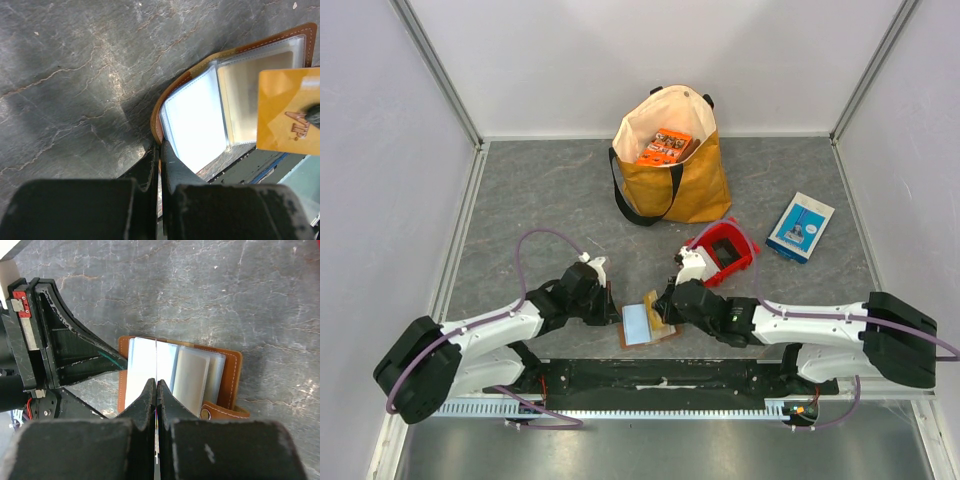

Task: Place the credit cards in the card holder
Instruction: Insert the credit card into the card holder.

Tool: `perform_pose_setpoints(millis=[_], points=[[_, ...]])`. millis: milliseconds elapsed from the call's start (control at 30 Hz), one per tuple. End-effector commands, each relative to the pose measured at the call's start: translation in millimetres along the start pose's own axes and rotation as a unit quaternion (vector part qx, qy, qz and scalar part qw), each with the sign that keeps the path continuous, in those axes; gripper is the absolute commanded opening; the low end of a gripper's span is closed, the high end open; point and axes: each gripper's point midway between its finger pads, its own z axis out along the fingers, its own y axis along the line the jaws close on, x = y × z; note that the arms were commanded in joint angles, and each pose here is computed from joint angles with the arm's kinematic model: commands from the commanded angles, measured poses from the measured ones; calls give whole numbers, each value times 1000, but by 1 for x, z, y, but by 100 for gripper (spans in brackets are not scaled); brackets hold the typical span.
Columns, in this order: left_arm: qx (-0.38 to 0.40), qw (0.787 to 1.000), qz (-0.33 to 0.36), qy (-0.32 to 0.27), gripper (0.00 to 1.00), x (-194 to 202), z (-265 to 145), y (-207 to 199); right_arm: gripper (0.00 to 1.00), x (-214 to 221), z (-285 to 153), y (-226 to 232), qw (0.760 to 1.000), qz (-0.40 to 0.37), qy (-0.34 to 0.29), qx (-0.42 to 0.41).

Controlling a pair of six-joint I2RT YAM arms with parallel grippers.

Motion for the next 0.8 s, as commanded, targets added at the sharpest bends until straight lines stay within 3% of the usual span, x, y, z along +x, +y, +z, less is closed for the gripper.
perform_pose_setpoints(millis=[0,333,767], points=[[-2,1000,21,-16,2,-8,3,1,0,5,9,10,999,21,11,-29],[-4,1000,3,-13,2,-6,4,3,0,30,19,-34,998,66,23,-6],[-7,1000,-28,-3,2,0,6,5,0,57,26,-37,990,121,44,-52]])
